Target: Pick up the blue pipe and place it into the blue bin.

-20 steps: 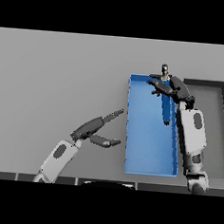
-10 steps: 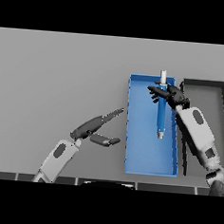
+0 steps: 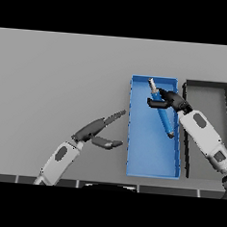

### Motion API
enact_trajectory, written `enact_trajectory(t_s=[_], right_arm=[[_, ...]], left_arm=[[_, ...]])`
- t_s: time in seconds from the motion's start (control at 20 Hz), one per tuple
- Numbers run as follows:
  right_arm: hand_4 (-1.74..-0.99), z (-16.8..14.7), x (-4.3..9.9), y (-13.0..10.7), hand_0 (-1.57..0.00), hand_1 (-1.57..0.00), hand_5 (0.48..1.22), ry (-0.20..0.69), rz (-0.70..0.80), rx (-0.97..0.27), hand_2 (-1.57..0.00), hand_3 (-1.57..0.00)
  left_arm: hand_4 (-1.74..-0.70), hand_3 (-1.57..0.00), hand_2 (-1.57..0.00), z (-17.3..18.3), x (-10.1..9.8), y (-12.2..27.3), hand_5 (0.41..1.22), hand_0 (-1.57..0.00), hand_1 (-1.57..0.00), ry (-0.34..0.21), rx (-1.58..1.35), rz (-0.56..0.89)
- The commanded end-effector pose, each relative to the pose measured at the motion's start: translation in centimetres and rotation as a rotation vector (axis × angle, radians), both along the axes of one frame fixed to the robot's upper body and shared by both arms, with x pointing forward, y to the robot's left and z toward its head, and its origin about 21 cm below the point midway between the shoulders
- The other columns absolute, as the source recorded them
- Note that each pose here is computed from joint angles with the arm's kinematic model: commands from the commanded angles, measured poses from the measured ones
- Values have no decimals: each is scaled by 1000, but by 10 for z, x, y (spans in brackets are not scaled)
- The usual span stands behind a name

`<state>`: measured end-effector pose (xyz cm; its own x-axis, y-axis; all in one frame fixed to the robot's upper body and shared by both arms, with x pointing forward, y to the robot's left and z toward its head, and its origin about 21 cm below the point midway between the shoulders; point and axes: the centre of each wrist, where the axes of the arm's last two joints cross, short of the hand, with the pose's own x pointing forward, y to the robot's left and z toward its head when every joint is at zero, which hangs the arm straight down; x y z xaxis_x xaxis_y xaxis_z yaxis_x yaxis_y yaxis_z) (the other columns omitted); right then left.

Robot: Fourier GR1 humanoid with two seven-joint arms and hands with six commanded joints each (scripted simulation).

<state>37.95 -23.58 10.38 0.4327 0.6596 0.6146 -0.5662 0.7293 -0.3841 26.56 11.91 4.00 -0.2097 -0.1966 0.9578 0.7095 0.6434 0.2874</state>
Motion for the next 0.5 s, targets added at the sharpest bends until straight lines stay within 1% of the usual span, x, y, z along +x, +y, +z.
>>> enact_trajectory(t_s=[0.0, 0.1, 0.25, 0.3, 0.35, 0.45], right_arm=[[-1144, 2, 0, 1, -59, -55, 759, -3, 8, 2, -53, -15], [-1110, -1, -1, 3, -37, -35, 736, -1, 28, -4, -34, -9], [-1084, 0, 1, 1, -19, -17, 714, -9, 60, -21, -17, -4], [-1084, -1, 0, 4, -19, -17, 713, -7, 75, -24, -17, -4], [-1084, 1, 2, 4, -19, -17, 712, -5, 80, -26, -17, -4], [-1084, -1, -1, 0, -19, -17, 714, -9, 83, -17, -17, -4]], left_arm=[[-930, 1, 1, 0, 0, -1, 496, 1, 1, 2, -2, 2], [-931, 1, 1, -2, 0, 1, 497, 1, 1, 7, 6, 6], [-930, 1, 1, -1, 3, 3, 495, 1, 1, 7, 11, 12], [-930, 1, 1, -3, 4, 4, 496, 1, 1, 14, 21, 17], [-930, 1, 1, -5, 6, 6, 496, 1, 1, 17, 26, 21], [-930, 1, 1, -7, 6, 7, 495, 1, 1, 13, 17, 15]])
